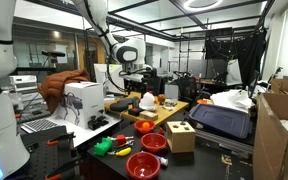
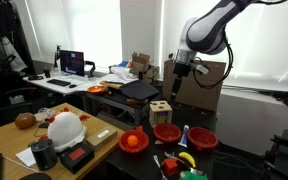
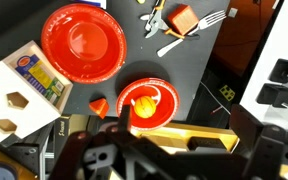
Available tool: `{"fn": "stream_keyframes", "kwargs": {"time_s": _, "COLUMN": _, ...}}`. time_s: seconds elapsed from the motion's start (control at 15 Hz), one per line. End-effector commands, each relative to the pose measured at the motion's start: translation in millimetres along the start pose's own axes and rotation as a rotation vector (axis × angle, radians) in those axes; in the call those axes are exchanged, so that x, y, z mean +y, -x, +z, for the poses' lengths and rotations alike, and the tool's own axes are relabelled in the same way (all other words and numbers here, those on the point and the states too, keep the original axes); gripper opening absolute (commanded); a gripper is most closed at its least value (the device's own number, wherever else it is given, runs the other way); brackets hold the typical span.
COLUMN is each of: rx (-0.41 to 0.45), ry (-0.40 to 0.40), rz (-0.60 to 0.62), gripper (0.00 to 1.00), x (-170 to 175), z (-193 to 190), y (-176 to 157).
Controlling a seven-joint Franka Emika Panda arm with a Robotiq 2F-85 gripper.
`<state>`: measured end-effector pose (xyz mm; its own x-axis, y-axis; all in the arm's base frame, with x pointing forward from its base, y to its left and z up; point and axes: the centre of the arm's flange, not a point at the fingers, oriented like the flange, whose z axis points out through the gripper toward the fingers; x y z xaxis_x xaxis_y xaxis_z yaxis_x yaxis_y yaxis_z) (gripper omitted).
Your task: Remove the pliers from the bowl and put it on the table
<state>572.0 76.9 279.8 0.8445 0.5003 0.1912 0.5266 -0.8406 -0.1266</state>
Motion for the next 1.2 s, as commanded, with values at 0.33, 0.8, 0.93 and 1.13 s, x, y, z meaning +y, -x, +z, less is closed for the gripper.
{"fn": "stream_keyframes", "kwargs": {"time_s": 0.33, "rx": -0.024, "ry": 0.081, "rz": 0.087, "gripper": 1.00, "x": -37, "z": -104, "y": 36}}
{"fn": "stream_keyframes", "kwargs": {"time_s": 0.8, "rx": -0.035, "ry": 0.202, "rz": 0.264, "gripper": 1.00, "x": -33, "z": -169, "y": 54}}
{"fn": "stream_keyframes", "kwargs": {"time_s": 0.93, "rx": -0.036, "ry": 0.232, "rz": 0.318, "gripper": 1.00, "x": -28, "z": -183, "y": 58}}
{"fn": "stream_keyframes", "kwargs": {"time_s": 1.13, "rx": -0.037, "ry": 0.251, "rz": 0.382, "gripper": 1.00, "x": -23, "z": -197, "y": 64}}
